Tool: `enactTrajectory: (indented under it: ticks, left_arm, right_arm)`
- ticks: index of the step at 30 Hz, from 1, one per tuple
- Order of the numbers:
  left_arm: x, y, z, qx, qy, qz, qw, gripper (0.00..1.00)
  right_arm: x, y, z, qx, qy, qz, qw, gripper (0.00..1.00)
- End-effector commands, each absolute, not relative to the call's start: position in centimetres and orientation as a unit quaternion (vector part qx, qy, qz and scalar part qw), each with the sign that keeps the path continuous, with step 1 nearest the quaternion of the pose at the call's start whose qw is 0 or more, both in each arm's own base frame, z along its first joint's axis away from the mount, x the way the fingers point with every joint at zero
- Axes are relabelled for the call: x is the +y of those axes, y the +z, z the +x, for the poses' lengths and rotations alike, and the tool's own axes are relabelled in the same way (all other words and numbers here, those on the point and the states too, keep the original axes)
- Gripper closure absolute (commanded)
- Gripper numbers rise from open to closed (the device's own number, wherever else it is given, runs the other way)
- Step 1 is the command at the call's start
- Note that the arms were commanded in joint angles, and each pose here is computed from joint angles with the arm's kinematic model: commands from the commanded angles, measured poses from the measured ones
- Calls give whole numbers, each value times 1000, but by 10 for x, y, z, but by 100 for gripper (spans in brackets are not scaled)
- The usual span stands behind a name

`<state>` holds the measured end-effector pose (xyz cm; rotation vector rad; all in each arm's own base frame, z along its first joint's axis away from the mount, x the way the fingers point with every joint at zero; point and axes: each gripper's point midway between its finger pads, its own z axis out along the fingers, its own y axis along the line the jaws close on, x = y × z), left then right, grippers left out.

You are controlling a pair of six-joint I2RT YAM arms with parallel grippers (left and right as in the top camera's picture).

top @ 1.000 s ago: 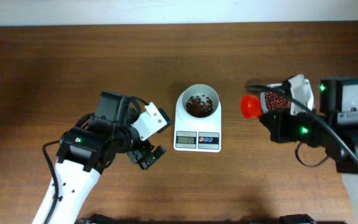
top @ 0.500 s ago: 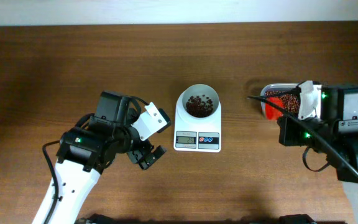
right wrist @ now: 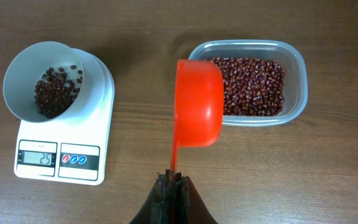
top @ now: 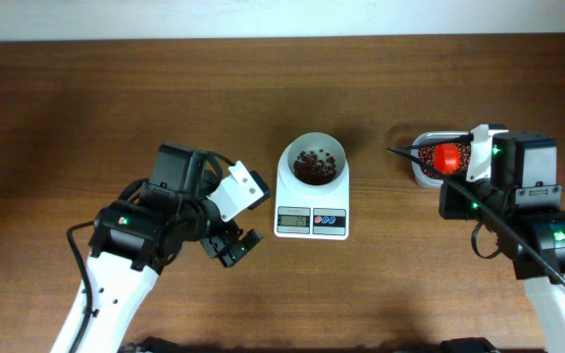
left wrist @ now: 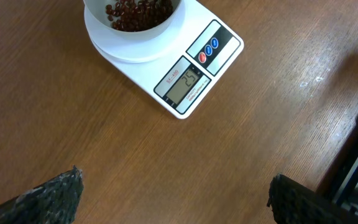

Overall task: Scoop and weigh 50g on scale
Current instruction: 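Carry the empty scoop back to the bean tub with the right gripper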

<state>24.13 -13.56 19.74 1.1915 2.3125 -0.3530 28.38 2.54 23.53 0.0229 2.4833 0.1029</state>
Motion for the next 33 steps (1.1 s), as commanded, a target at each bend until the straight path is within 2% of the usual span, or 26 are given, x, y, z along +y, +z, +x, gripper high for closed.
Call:
enactTrajectory:
  ticks: [1,6,10,18,33]
  left_arm:
    - [-137,205,244,844,-132,447,268,1]
    - [-137,205,244,844,-132,447,268,1]
    - [-137,205,244,844,-132,447,268,1]
    - [-137,205,244,844,-132,447,268,1]
    - [-137,205,244,844,-132,447,268,1]
  right_arm:
    - [23,237,284,944,38,18,328,96]
    - [26,236,283,945,46,15,324,96]
    - [28,247,299,932,53,12,359,96]
    - [40,219,311,947,77,4,310,96]
    - [40,224,318,942,77,2,326,96]
